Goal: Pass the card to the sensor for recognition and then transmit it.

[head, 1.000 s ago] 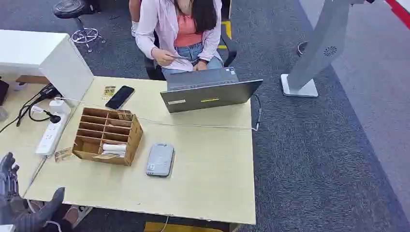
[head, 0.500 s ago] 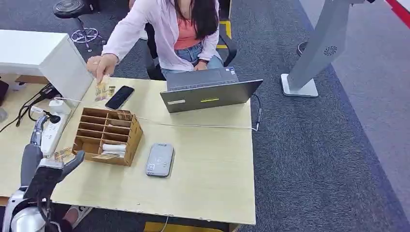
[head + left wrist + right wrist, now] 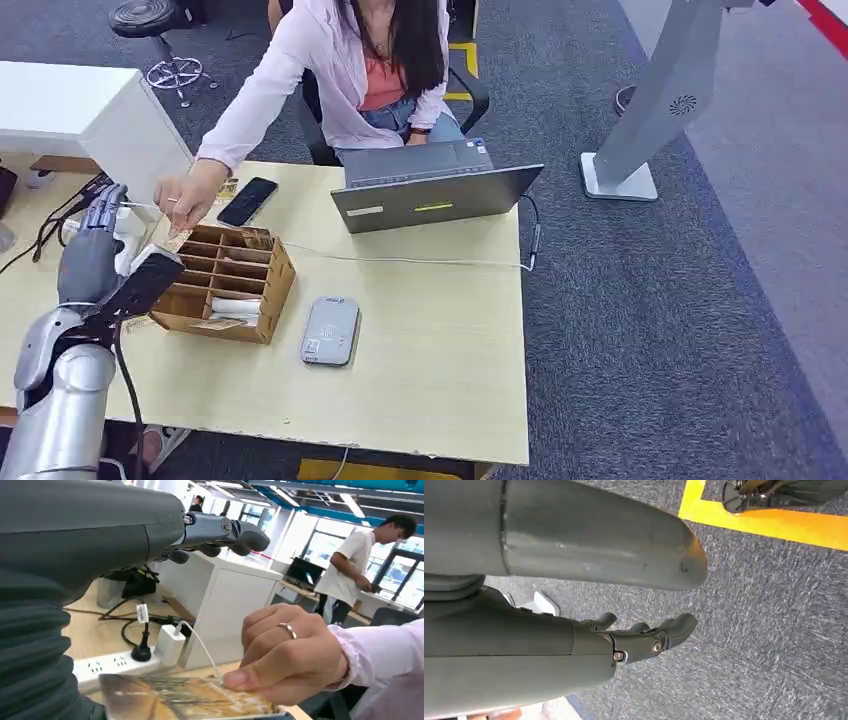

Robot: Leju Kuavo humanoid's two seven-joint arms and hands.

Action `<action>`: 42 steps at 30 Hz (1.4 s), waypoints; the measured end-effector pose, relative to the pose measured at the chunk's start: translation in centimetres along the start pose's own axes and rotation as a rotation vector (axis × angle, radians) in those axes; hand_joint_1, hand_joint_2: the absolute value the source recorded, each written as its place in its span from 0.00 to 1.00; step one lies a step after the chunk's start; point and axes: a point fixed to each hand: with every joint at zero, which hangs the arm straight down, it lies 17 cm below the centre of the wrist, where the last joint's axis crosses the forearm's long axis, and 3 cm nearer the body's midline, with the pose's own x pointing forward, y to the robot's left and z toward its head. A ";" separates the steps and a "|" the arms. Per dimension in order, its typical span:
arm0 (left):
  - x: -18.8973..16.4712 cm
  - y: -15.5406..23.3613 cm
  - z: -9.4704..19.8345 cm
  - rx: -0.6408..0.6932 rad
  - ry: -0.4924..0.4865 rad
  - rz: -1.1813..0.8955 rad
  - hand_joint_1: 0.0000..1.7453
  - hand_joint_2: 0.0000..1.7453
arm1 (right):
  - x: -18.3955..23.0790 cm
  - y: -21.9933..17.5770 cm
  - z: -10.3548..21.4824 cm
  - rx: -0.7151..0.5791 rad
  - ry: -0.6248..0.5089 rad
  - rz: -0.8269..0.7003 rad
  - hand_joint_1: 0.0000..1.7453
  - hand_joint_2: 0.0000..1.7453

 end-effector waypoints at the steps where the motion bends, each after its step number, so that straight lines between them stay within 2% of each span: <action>1: -0.3 0.0 -0.5 -0.008 0.009 -0.026 0.00 1.00 | 0.0 0.1 0.0 0.005 -0.001 0.002 0.00 0.00; 10: -2.8 2.3 -4.6 -0.016 0.071 -0.259 0.00 1.00 | 0.2 0.6 0.1 0.022 -0.008 0.033 0.00 0.00; 18: -5.0 6.5 -8.3 0.001 0.132 -0.486 0.00 1.00 | 0.7 1.1 0.2 0.041 -0.019 0.057 0.00 0.00; 19: -5.2 7.1 -8.7 0.005 0.140 -0.511 1.00 1.00 | 0.7 1.1 0.2 0.044 -0.020 0.061 0.00 0.00; 27: -7.0 11.3 -10.6 0.028 0.202 -0.696 1.00 1.00 | 0.9 1.6 0.3 0.058 -0.026 0.083 0.00 0.00; 42: -8.1 11.7 -10.8 -0.003 0.211 -0.740 1.00 1.00 | 1.1 1.9 0.4 0.068 -0.029 0.086 0.00 0.00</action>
